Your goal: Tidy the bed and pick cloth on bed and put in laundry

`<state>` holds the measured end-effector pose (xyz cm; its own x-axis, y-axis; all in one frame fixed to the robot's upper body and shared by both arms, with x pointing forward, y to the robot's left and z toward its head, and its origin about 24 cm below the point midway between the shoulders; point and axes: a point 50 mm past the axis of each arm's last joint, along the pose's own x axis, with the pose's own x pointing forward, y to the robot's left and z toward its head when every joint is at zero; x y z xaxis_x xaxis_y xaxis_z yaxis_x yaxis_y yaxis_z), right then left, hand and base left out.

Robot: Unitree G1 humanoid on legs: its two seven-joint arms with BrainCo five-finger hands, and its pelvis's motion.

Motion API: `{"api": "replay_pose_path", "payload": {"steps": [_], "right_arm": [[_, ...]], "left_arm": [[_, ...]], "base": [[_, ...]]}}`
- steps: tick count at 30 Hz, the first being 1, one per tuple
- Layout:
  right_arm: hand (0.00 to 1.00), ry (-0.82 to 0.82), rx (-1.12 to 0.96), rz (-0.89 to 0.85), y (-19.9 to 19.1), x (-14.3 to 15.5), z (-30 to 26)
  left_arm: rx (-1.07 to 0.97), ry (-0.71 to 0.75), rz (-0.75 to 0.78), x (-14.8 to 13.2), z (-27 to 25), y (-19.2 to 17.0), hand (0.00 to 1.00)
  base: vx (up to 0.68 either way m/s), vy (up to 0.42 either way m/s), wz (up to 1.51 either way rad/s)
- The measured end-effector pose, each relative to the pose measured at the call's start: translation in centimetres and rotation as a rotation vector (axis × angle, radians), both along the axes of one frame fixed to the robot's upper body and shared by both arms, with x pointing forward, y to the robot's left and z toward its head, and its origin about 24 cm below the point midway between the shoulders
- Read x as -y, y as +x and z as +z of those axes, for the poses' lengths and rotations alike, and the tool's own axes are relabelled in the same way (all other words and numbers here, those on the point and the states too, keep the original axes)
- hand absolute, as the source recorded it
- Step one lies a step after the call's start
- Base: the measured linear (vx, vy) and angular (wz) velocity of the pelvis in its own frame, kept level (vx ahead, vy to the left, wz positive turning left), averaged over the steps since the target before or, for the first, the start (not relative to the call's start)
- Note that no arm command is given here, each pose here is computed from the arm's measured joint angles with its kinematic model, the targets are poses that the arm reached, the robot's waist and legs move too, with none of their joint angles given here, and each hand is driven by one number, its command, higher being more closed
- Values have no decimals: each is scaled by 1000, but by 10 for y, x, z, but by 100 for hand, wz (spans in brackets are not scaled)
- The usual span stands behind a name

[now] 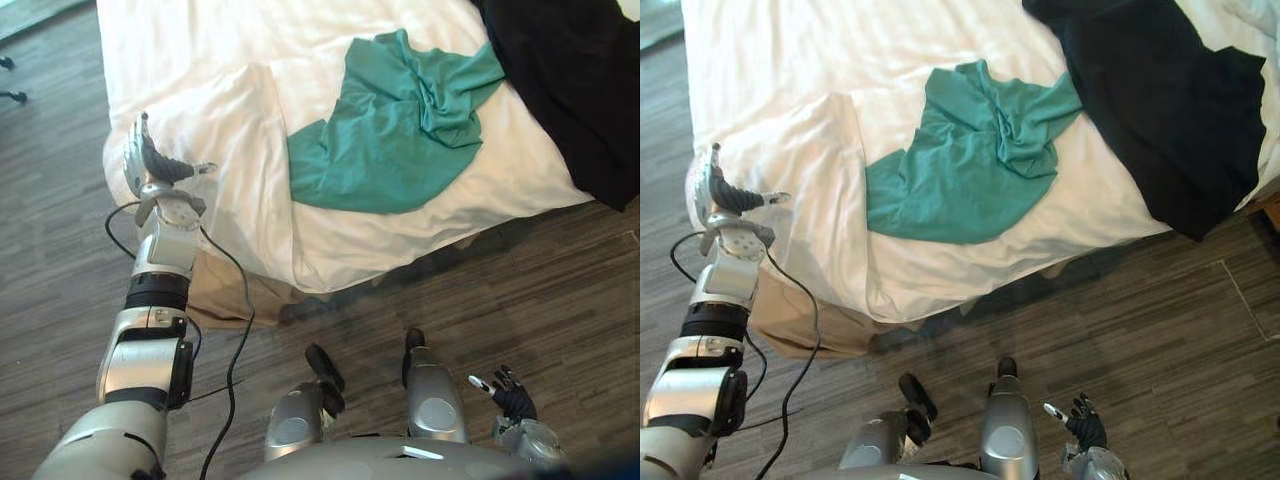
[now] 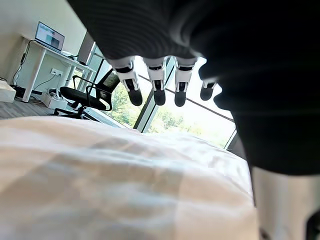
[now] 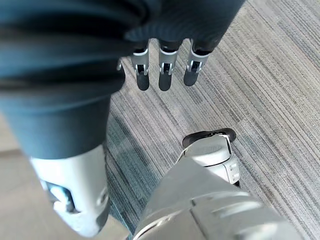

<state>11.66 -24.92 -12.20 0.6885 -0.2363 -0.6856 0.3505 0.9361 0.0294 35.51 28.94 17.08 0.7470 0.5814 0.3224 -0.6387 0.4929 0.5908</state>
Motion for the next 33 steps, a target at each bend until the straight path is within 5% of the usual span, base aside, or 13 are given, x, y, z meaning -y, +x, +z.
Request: {"api": "replay_pose_path", "payload": {"steps": [8,9,16,23,33], "right_arm": [[0,119,225,7,43,-7,23],[0,153,279,-5,52,-7,29],[0,253,519,-52,88,7,63],[0,160,575,-32,96,32,84],[0,23,466,-43,78,50,74]], "left_arm": [[153,119,34,5,73,7,0],[173,144,34,7,83,7,100],[245,234,-6,23,127,10,100],[-5,362,-125,20,129,15,100],[-412,220,-461,8,39,15,100]], "base": [[3,-6,8],[-25,-15,-7],[-18,-15,-9],[-13,24,0],[-3,84,-1]]}}
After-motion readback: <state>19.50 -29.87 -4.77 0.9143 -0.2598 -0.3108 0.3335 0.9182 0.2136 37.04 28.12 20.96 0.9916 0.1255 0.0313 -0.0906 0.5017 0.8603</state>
